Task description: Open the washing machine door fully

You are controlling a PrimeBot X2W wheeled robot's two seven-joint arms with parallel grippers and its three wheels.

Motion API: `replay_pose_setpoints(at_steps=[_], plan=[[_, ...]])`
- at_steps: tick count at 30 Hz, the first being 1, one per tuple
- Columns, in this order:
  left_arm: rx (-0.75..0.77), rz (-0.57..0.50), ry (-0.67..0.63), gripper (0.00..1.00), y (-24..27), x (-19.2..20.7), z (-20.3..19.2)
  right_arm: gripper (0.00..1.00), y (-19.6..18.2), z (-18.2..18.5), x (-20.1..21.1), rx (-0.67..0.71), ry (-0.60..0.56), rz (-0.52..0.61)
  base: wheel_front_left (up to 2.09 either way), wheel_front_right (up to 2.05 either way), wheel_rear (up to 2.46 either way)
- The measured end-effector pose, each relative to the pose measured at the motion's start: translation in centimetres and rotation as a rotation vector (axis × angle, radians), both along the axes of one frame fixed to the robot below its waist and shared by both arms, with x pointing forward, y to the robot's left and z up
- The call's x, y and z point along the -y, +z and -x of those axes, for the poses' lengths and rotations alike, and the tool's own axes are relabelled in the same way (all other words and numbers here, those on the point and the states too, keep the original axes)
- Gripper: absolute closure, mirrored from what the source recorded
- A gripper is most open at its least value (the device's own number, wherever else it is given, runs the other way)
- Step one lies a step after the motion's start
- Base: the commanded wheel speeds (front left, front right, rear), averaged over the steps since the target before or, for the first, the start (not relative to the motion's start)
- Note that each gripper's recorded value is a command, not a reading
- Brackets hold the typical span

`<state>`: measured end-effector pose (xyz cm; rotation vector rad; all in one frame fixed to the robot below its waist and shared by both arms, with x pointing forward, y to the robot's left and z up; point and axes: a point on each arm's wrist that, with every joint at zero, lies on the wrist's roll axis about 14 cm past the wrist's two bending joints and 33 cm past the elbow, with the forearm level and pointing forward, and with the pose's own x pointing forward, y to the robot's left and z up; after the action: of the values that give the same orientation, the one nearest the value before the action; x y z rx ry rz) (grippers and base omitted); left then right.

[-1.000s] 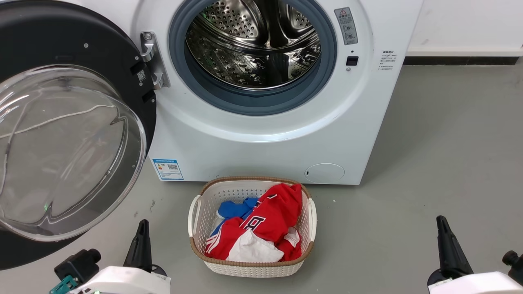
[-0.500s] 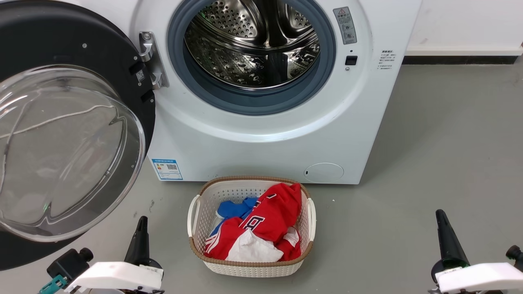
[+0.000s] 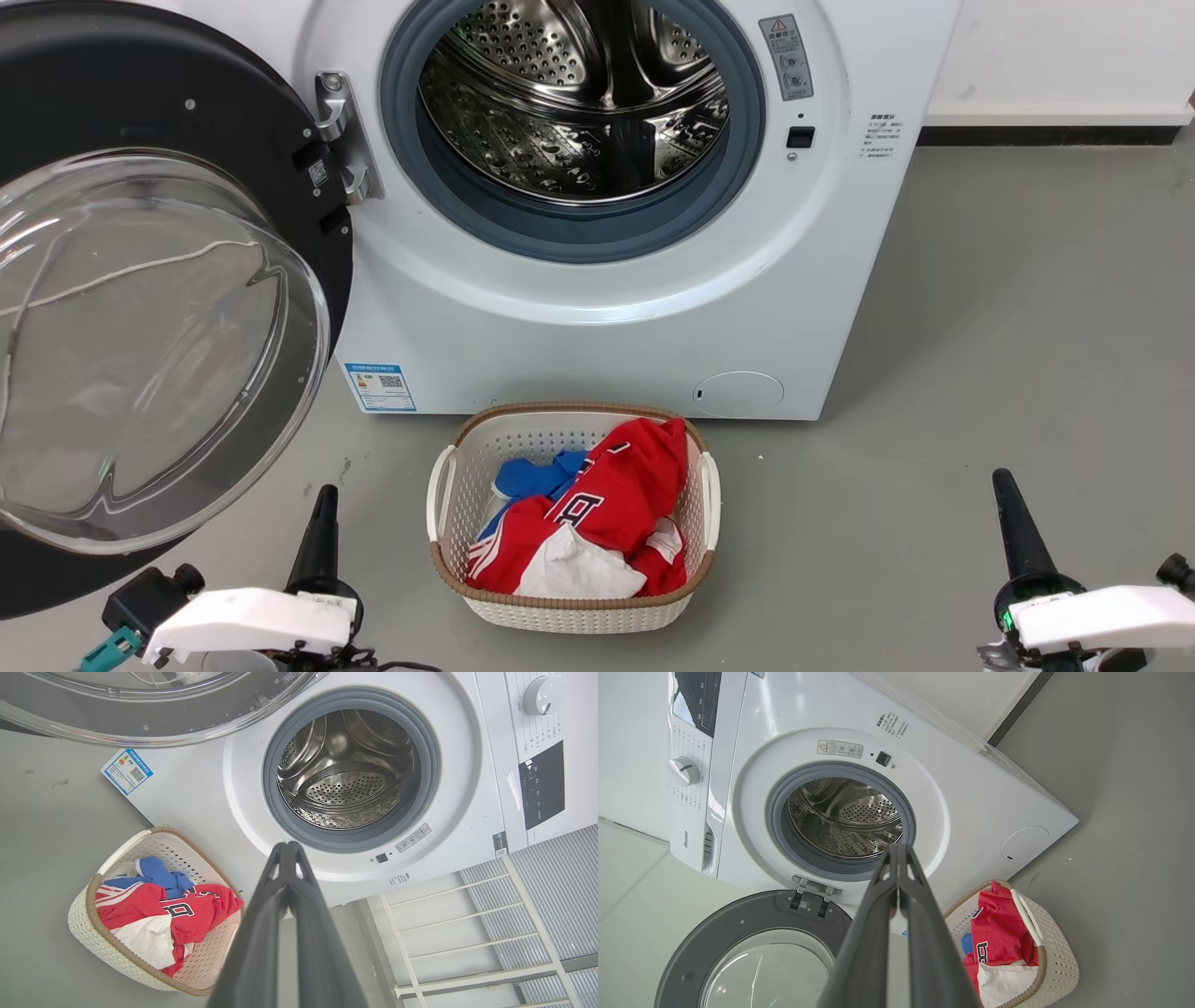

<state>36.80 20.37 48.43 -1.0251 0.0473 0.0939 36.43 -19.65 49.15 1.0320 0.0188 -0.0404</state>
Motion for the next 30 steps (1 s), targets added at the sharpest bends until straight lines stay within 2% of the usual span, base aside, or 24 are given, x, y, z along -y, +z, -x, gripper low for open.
replay_pose_setpoints(at_steps=[30], plan=[[0.036, 0.298, -0.011, 1.0, 0.8, 0.2, -1.0, 1.0, 0.5, -1.3, 0.2, 0.006, 0.002, -0.293, 0.0, 0.0, 0.0]])
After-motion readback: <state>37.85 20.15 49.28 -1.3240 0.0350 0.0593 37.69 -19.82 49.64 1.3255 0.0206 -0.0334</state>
